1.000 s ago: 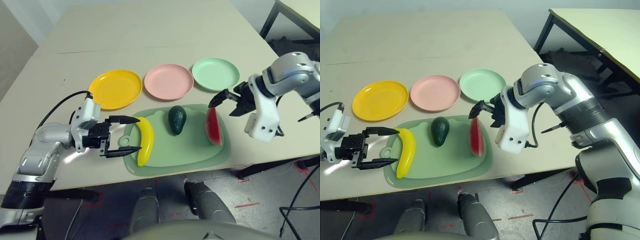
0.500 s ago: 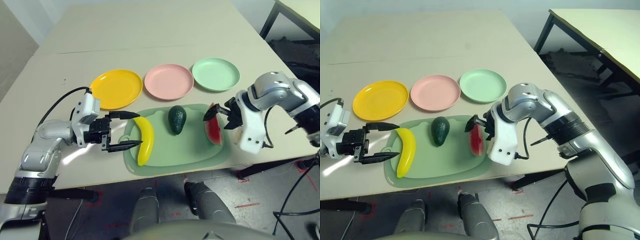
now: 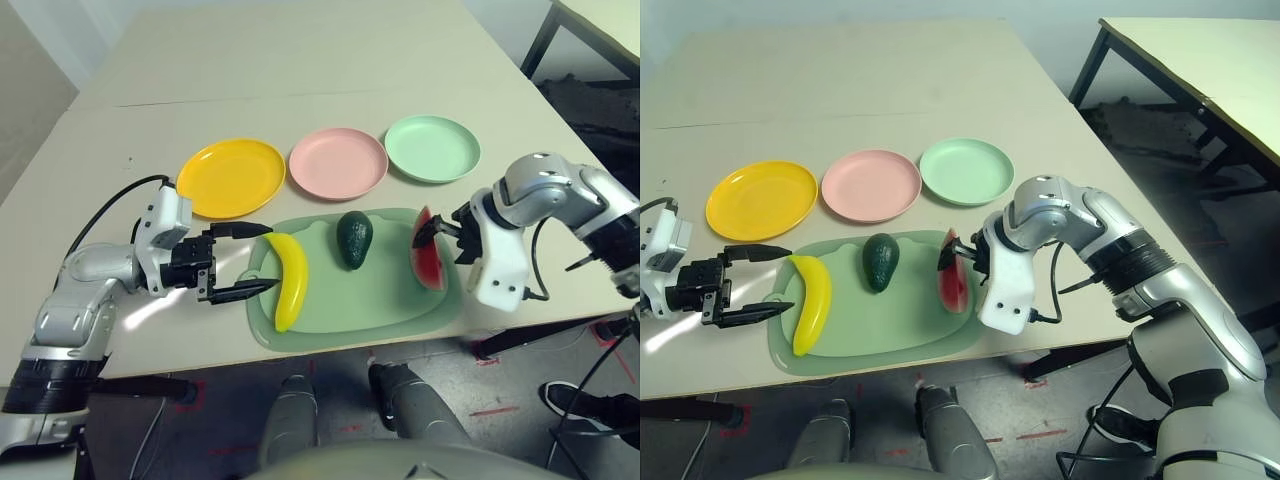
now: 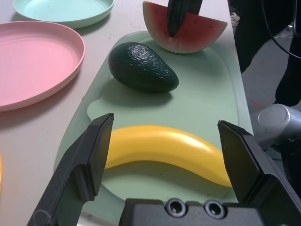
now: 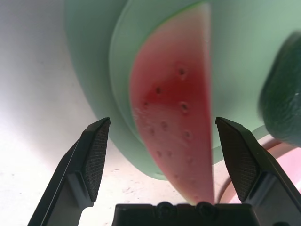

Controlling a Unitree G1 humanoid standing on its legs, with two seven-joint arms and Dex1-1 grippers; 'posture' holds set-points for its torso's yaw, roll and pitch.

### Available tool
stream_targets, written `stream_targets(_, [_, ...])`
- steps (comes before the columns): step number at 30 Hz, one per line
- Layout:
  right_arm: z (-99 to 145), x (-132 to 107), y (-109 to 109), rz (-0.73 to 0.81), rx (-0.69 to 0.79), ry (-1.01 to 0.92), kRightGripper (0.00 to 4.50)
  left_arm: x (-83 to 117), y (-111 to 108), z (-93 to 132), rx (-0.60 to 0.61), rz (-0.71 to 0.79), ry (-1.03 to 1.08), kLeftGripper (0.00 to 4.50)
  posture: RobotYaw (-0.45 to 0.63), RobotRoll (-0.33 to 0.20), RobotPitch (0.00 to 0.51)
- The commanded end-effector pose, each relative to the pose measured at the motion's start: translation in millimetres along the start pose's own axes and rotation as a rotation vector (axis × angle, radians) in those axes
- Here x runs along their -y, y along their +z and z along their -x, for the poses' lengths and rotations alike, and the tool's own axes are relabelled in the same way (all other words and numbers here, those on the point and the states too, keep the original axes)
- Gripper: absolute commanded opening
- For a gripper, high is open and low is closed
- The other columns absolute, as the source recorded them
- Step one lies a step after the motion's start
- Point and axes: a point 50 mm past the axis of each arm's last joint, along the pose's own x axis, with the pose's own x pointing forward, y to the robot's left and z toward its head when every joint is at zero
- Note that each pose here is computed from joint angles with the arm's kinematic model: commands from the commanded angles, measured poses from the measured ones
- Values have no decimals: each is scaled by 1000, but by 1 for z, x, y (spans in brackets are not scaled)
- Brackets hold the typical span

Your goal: Place the fruits into color-matched plates.

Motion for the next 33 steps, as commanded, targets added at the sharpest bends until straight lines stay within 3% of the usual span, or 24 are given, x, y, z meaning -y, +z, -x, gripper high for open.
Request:
stream_targets(1, [-1, 2, 2, 1, 3, 8, 4489, 4, 0, -2, -1, 9, -14, 4500, -31, 0, 173])
stream_targets(4, [-1, 2, 1, 2, 1, 9, 4489, 5, -2, -2, -12, 7, -22, 4500, -31, 0, 170])
stream_targets(6, [-1, 3, 2, 0, 6, 4, 4127, 4, -2, -2, -14, 5, -20, 4500, -30, 0, 170])
stream_targets(8, [-1, 4, 3, -2, 11, 5, 3603, 2, -2, -2, -14, 2, -18, 4500, -30, 0, 170])
stream_targets(13, [-1, 3, 3, -9, 18, 8, 1783, 1, -2, 0, -12, -4, -10, 4500, -30, 0, 170])
stream_targets(15, [0, 3, 3, -14, 21, 9, 1451, 0, -2, 1, -13, -4, -5, 4500, -30, 0, 170])
stream_targets(23, [4, 4, 1, -25, 17, 10, 1318, 0, -2, 0, 4, 2, 7, 4500, -32, 0, 165])
stream_targets(33, [32, 29, -17, -82, -27, -69, 1318, -4, 1, -2, 64, 43, 84, 4500, -39, 0, 160])
